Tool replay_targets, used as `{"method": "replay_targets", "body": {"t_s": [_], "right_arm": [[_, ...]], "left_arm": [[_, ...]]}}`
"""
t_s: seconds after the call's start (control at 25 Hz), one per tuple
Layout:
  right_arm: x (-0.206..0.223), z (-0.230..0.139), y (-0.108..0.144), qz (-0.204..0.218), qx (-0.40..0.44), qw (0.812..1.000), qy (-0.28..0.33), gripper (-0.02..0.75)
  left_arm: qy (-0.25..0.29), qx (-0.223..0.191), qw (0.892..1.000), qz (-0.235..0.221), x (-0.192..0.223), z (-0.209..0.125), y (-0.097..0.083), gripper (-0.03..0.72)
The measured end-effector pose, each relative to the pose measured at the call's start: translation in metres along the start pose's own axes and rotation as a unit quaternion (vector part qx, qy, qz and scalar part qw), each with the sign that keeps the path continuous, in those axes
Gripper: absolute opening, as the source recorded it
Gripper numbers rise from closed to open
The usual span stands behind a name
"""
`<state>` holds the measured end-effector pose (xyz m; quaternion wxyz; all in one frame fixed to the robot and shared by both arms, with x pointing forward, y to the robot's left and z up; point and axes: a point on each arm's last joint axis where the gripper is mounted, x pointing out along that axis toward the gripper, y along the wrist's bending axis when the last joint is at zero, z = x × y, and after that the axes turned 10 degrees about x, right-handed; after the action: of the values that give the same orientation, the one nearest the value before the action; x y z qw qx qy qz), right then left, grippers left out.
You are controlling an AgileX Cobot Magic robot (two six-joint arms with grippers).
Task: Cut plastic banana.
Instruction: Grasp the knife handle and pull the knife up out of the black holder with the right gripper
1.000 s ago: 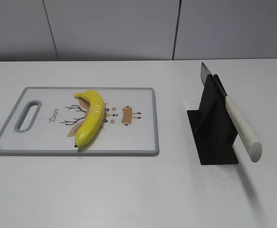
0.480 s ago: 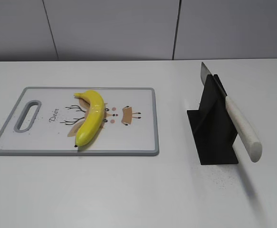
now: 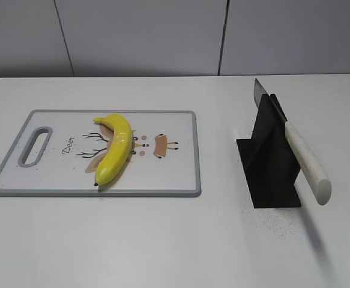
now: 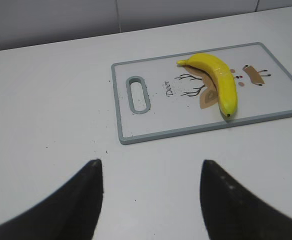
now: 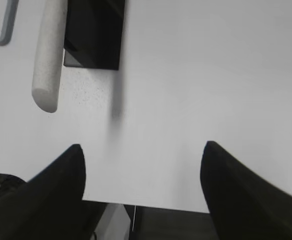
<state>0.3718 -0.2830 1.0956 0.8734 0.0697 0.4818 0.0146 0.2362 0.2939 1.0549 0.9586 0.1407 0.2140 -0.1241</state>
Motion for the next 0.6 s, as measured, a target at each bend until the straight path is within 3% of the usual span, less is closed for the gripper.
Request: {"method": "replay_targets", "body": {"t_s": [0.2, 0.6], "right_arm": [[0.025, 0.027, 0.006, -0.004, -0.005, 0.997, 0.072, 0.557], [0.073, 0.069, 0.045, 0.025, -0.043, 0.985, 0.162, 0.523]], "left_arm": [[0.0, 0.0, 1.0, 0.0, 0.0, 0.0, 0.0, 0.589], [0.0, 0.0, 1.0, 0.0, 0.0, 0.0, 0.0, 0.589]]}}
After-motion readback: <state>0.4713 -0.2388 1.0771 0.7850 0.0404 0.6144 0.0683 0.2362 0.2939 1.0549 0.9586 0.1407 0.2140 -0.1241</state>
